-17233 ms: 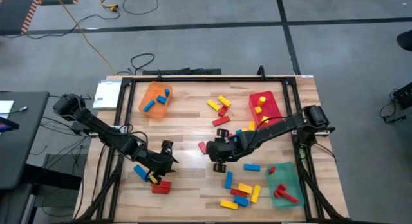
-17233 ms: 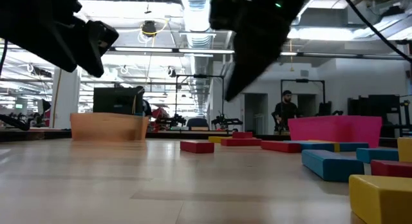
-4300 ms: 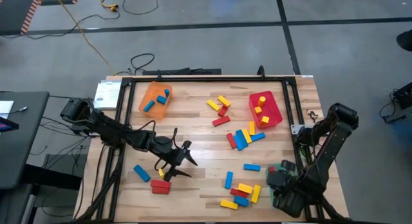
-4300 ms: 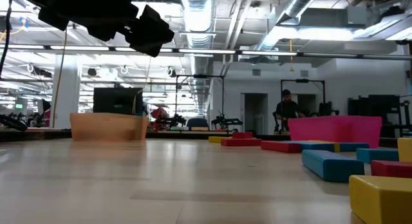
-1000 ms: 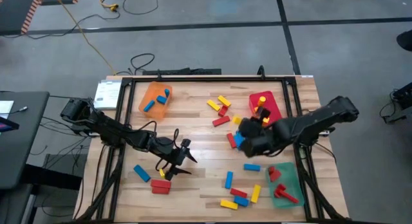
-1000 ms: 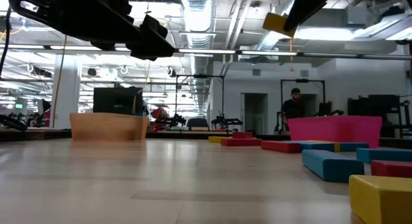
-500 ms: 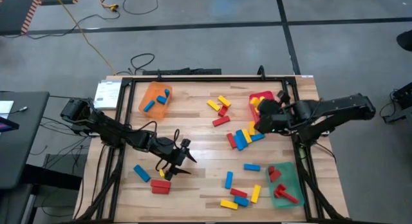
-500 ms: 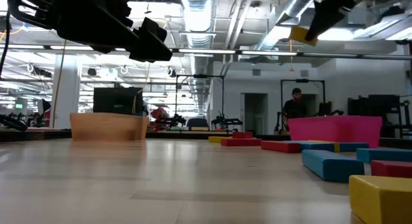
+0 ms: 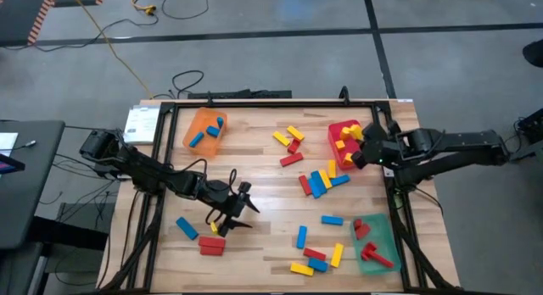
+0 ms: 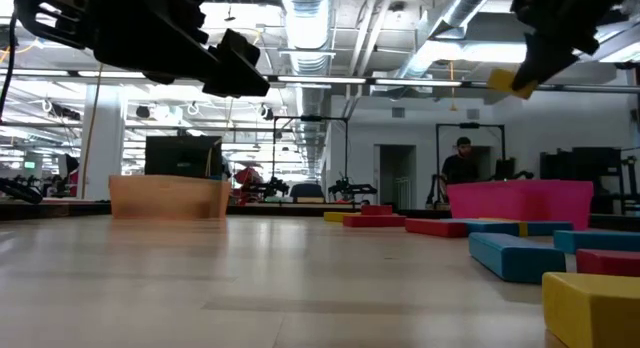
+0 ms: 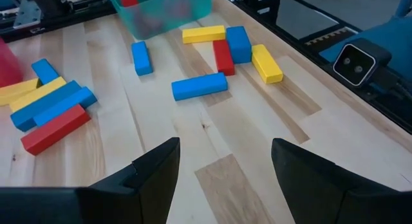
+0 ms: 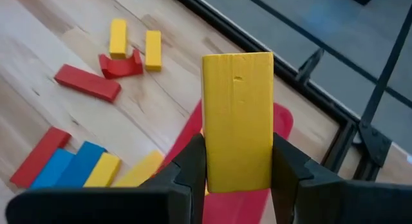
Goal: Sort blocks
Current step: Put the yellow rectangle block into the red bin
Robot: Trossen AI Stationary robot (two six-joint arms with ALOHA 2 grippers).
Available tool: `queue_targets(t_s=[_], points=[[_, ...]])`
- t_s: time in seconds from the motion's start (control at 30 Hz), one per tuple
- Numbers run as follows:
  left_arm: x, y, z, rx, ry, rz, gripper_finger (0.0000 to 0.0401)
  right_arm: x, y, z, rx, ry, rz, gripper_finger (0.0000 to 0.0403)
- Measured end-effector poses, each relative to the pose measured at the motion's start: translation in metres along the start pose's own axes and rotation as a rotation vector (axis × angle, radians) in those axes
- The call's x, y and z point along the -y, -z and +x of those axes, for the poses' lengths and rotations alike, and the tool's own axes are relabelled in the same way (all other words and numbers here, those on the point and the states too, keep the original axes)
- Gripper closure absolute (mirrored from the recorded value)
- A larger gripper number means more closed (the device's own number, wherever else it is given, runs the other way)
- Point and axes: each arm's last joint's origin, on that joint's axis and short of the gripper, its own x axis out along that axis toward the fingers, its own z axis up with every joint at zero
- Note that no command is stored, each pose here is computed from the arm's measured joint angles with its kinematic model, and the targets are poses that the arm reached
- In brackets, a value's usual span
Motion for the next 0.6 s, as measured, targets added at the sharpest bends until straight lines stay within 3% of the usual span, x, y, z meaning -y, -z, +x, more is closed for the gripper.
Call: queue_targets(t_s=[0.6], points=[[0.0,0.0,0.0,-0.003,0.0,-0.003,0.0161,0.012,0.02,0.05,-0.191,0.032,0.126,0.0279]])
